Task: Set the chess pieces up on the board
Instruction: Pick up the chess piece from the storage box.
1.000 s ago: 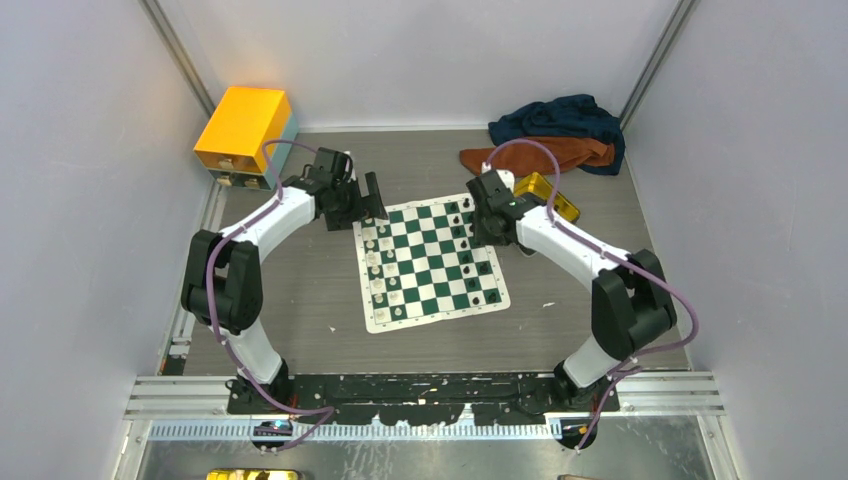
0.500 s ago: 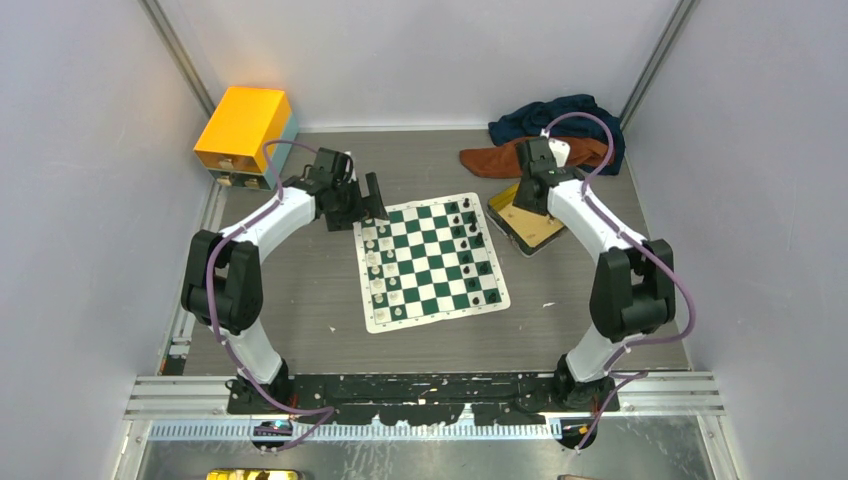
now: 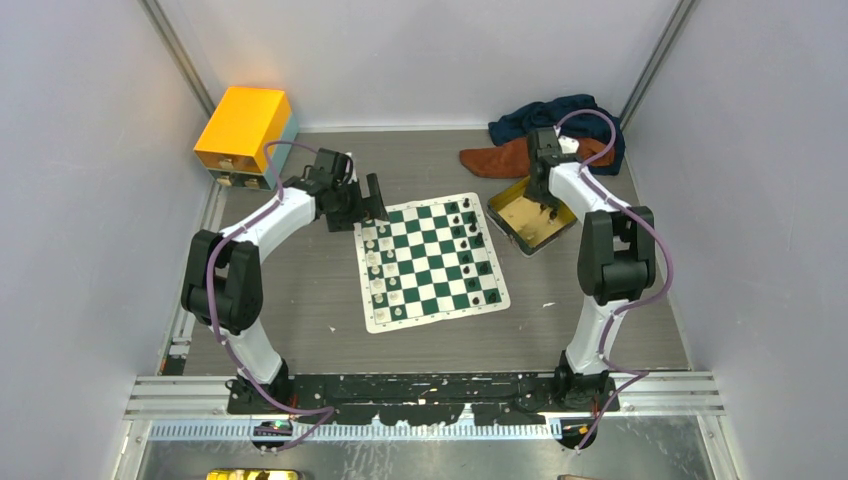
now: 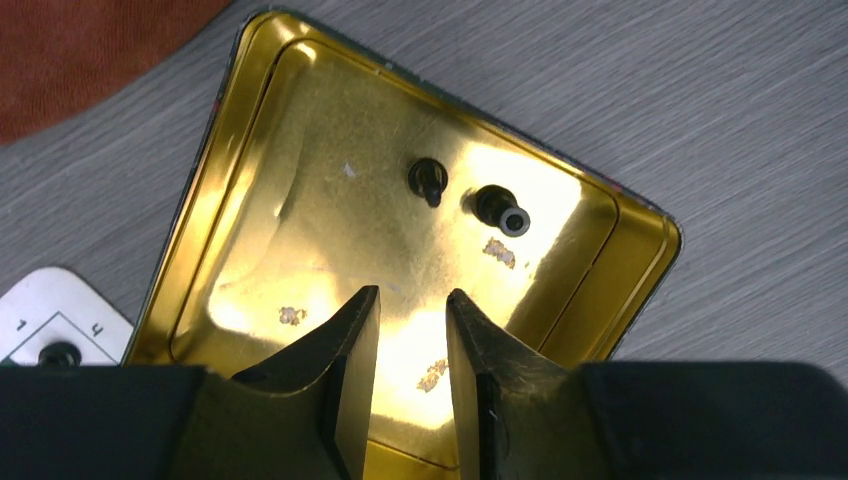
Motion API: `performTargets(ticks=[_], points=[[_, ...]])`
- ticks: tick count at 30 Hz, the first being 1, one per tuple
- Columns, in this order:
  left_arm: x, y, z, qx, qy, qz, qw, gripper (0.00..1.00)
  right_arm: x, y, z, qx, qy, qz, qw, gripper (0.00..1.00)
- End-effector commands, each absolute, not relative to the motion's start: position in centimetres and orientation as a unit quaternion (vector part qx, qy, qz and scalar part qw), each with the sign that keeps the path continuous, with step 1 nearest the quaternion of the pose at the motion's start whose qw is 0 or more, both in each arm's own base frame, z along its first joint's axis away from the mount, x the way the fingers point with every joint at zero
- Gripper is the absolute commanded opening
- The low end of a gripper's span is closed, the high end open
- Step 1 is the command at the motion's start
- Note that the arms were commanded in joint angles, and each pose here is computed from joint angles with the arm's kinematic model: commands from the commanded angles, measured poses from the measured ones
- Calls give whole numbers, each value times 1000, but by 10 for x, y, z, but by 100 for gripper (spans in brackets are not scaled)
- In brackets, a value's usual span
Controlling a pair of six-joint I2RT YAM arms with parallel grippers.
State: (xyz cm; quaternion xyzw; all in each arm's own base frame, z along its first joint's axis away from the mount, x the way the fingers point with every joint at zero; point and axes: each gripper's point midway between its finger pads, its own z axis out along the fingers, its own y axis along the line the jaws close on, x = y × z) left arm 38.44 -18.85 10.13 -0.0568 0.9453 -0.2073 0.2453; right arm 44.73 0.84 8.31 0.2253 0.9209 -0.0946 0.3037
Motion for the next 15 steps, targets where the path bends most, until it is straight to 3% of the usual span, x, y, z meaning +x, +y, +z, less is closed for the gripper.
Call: performTargets(ticks=[1, 15], points=[[394, -196, 113, -37, 937, -223, 268, 100, 472, -3, 104, 238, 903, -99, 343, 37], [400, -198, 111, -36, 937, -222, 266, 100, 489, -18, 88, 244, 906, -101, 330, 37]])
